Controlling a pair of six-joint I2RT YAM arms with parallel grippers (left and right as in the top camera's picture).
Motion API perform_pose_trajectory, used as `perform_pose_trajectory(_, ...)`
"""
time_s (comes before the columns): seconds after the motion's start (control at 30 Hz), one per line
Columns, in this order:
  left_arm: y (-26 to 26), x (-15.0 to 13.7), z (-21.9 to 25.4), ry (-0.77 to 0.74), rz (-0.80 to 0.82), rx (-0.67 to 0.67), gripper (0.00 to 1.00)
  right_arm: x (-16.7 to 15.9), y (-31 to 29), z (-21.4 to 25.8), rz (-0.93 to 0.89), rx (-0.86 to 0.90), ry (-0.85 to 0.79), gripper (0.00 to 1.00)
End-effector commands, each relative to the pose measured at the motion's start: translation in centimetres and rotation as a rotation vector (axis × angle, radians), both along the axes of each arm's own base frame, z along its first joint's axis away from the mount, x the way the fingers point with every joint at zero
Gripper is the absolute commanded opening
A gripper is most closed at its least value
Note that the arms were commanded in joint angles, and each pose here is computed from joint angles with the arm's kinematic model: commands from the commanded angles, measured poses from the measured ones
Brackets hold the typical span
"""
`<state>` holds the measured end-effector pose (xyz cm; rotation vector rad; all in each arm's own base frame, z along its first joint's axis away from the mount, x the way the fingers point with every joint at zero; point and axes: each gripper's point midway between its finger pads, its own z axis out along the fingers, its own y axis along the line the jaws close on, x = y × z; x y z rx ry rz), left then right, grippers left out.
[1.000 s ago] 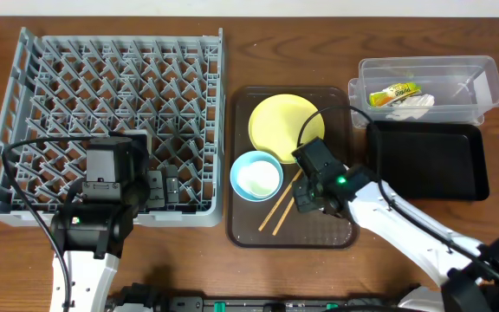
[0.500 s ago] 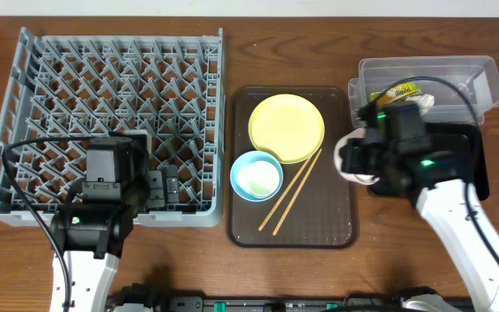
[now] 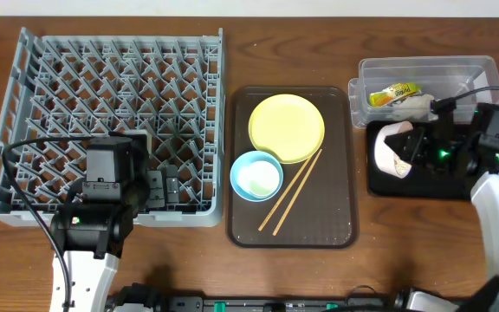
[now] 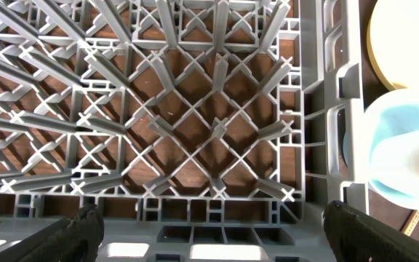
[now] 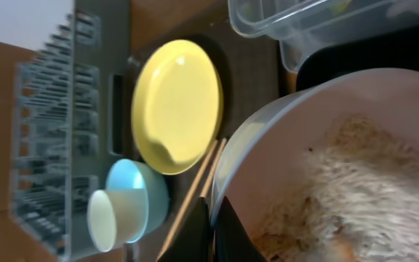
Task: Sort waste into correct bins and load items into the dishwasher rack
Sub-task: 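Tip the white bowl over the black tray to pour out the rice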
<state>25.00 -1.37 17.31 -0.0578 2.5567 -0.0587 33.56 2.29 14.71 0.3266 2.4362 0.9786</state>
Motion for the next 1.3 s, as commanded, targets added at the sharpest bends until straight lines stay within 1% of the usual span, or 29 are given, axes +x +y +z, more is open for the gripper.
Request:
perform_pose_trajectory(0.0,-0.2,0.3,0.8,-0.018,0.005,-0.017,0.98,0.4,0.7,1.5,0.084,0.173,-0.075,0.01)
perform_pose_trajectory(0.2,-0.2,0.3,0.8,-0.019,0.005,-0.017,0.98,1.6,0.0,1.1,0.112,0.359,-0.117,0.01)
perform_pose_trajectory(0.4,-0.2,0.3,0.8,-0.019,0.005,-0.017,0.98,2.1,-1.9,0.1,0.083,0.468,-0.125,0.01)
perform_pose_trajectory(0.83,-0.2,0.3,0.8,-0.018,0.005,-0.017,0.98,2.4,-9.6,-1.9,-0.083,0.580,-0.200,0.01)
perform_pose_trajectory(0.97,-0.2,0.3,0.8,-0.018,0.005,-0.017,0.98,1.9,-12.2,-1.1,-0.116,0.641,-0.268,0.01)
perform_pose_trajectory(1.03,-0.2,0.3,0.8,-0.018,0.005,-0.017,0.98,1.7,-13.3,-1.1,-0.148,0.654,-0.267,0.01)
perform_pose_trajectory(1.27,-0.2,0.3,0.8,-0.018,0.005,-0.017,0.98,1.4,-14.1,-1.1,-0.178,0.671,-0.253,0.01)
